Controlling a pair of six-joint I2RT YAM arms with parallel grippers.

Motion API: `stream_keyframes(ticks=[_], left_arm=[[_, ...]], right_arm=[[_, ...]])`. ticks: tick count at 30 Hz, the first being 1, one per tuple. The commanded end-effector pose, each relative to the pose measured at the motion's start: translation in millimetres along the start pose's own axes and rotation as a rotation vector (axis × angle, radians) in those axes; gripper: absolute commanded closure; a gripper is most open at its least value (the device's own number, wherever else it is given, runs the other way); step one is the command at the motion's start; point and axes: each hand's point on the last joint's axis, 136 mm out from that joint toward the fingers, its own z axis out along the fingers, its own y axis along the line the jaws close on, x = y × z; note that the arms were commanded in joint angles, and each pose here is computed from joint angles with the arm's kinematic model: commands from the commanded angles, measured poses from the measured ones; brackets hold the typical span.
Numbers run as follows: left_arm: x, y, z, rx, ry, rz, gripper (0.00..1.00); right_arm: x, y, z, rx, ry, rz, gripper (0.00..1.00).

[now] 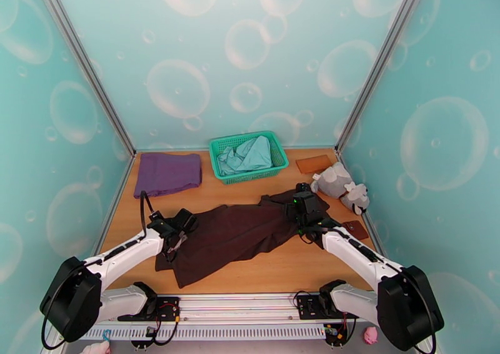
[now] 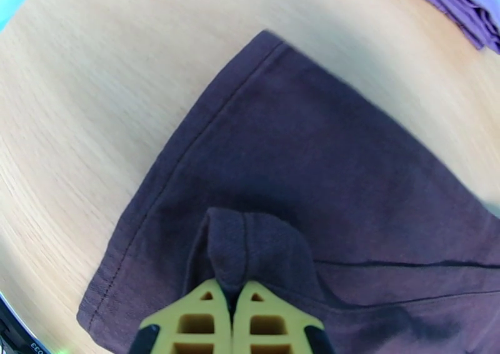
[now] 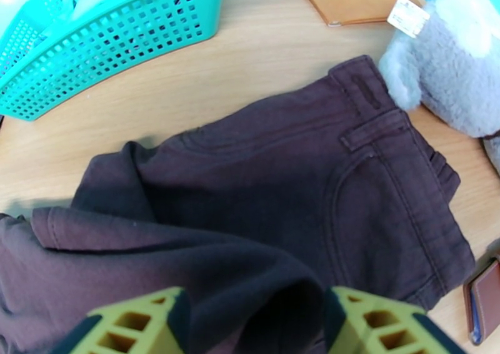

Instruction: Fold and stack the trousers

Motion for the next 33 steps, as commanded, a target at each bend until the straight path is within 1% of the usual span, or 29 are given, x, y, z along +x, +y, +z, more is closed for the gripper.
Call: stream_keyframes(ticks=[1,5,7,12,14,19,22,24,28,33], left_arm=[[-27,-10,-28,0.032,-0.069,-0.001,1.0],[-48,-16,-48,0.035,-0.118,-0.004,1.0],[-59,-14,-51,0.001,-0.146,-0.002,1.0],[-71,-8,-51,-0.093,-0.151,0.003,1.0],[-69,-11,-53,-0.087,-0.142,-0.003,1.0],[-43,-15,-67,0.007,-0.106,-0.017,1.0],[-29,-11,-79,0.068,-0.079,-0.039,1.0],[-24,-6,-82,0.083,-0.07,-0.052,1.0],[-24,4,-80,0.056,-0.086,-0.075,1.0],[-40,5,-84,0.052,-0.141,-0.119,1.0]], right_arm=[[2,5,3,-0.017,0.001,-0.022,0.39],[3,6,3,-0.027,0.002,-0.02,0.39],[3,6,3,-0.027,0.003,-0.02,0.39],[2,5,2,-0.024,-0.002,-0.021,0.38],[3,5,3,-0.023,0.0,-0.021,0.38],[4,8,5,-0.032,0.01,-0.026,0.38],[4,11,6,-0.048,0.014,-0.027,0.38],[4,14,6,-0.061,0.016,-0.029,0.38],[4,16,5,-0.064,0.013,-0.035,0.38],[4,15,4,-0.058,0.009,-0.036,0.38]])
